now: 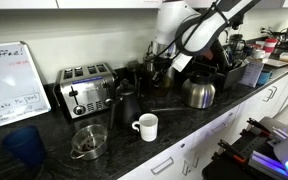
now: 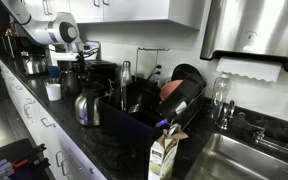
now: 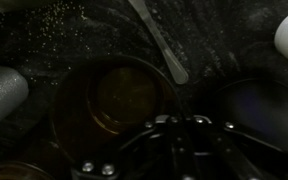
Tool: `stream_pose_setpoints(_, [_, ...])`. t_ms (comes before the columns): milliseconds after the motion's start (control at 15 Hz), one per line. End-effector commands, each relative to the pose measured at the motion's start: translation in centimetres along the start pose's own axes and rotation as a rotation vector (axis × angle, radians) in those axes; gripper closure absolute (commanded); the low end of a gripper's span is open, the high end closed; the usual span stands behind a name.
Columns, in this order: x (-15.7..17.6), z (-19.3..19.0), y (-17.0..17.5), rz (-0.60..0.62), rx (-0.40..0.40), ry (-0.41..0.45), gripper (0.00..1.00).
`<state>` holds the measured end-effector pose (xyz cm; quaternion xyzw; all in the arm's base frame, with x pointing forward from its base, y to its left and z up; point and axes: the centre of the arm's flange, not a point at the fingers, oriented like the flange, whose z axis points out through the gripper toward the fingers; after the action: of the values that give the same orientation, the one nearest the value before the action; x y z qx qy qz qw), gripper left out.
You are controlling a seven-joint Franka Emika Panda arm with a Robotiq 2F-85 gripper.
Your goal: Move the brown glass cup to the edge of the counter
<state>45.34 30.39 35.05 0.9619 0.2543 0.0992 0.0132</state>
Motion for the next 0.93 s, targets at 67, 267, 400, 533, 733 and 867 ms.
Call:
stream_pose_setpoints(67, [-3.0,-1.4,-1.5,-0.013,0.013,-0.039,0.99])
stream_pose_setpoints(267, [-4.8,-1.1,-3.4,-0.056,0.020,-0.064,0.99])
stream_pose_setpoints(400, [-5.6,-0.9,-4.6,-0.079,0.037,-0.077,0.99])
stream_pose_setpoints(533, [-6.2,-0.1,-5.5,-0.101,0.033,-0.098,0.99])
stream_pose_setpoints(733, [-6.7,2.0,-6.1,-0.114,0.022,-0.132,0.99])
stream_pose_setpoints(867, [-6.8,2.8,-6.3,-0.117,0.033,-0.158,0.99])
